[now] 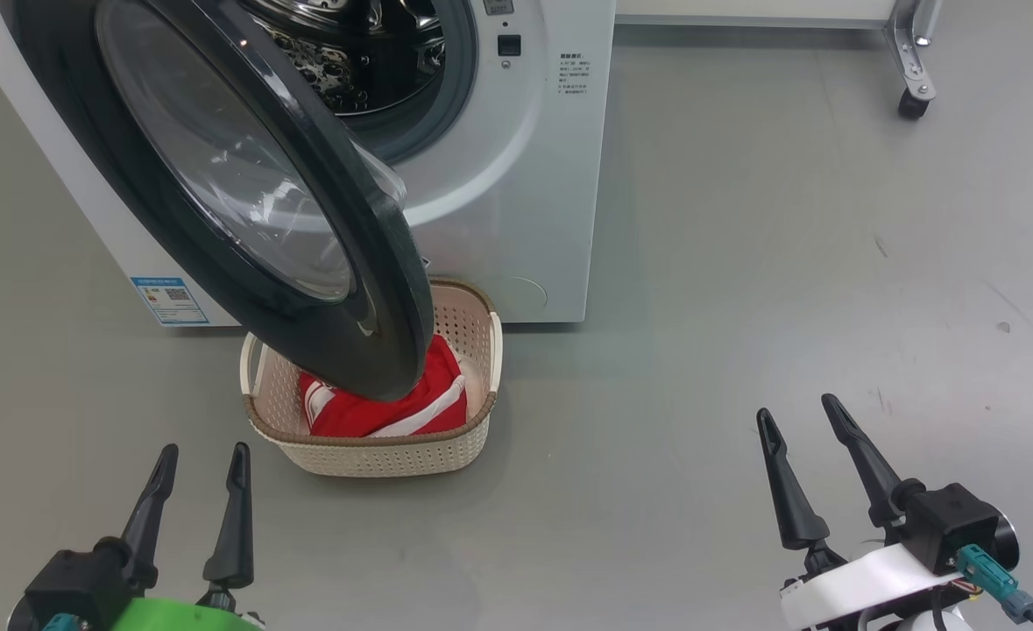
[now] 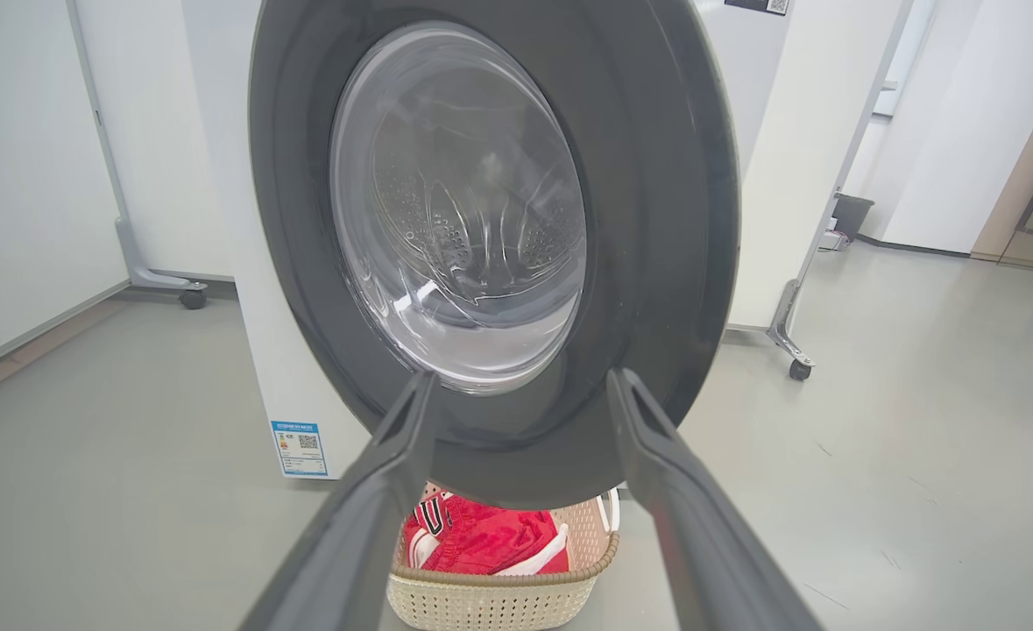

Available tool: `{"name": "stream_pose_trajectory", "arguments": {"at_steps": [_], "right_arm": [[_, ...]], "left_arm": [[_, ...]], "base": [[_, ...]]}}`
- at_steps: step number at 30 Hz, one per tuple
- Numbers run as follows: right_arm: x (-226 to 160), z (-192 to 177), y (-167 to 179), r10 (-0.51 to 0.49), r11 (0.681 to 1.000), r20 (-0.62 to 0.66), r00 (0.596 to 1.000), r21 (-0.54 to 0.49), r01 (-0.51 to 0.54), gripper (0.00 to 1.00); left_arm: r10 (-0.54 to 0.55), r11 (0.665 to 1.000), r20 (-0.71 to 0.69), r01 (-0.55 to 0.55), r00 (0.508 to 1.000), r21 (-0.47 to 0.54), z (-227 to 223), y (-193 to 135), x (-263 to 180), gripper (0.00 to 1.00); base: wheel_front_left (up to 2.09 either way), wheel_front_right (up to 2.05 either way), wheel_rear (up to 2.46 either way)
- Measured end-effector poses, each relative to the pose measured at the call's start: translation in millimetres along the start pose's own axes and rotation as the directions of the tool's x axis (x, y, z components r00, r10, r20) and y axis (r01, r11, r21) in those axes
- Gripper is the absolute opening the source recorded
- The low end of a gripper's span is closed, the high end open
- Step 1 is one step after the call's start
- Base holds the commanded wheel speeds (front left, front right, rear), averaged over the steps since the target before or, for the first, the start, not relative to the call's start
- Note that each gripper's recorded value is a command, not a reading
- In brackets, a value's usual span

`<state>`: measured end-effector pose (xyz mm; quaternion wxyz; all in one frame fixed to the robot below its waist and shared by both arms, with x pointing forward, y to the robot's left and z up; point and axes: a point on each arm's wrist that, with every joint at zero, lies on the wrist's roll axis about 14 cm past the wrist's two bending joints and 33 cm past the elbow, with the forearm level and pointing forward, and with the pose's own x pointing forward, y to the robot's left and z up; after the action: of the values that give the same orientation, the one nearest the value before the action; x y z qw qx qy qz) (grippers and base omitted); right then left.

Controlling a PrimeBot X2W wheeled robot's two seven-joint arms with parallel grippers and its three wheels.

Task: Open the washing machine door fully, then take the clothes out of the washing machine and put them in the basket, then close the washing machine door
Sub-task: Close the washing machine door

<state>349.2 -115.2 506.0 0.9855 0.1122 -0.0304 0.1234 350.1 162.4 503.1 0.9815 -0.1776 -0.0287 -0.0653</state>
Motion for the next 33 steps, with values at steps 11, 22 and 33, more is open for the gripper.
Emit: {"name": "stream_pose_trajectory", "arguments": {"at_steps": [11,22,33], "right_arm": [[2,0,6,0.024,1.000,0.000,1.000,-0.004,-0.024,0.00],[27,10,39,0.171,0.985,0.030,0.985,-0.043,-0.170,0.00],[58,7,138,0.539,0.839,0.028,0.842,-0.112,-0.533,0.00]], "left_arm": [[0.005,1.000,-0.002,-0.005,1.000,-0.006,-1,0,0,1.00],[0.002,1.000,-0.031,-0.003,1.000,-0.021,-12,-5,-2,1.00],[0.035,0.999,-0.034,-0.036,0.999,-0.021,-13,3,0,1.00]], "base": [[0.00,0.00,0.00],[0.00,0.00,0.00],[0.00,0.00,0.00]]}}
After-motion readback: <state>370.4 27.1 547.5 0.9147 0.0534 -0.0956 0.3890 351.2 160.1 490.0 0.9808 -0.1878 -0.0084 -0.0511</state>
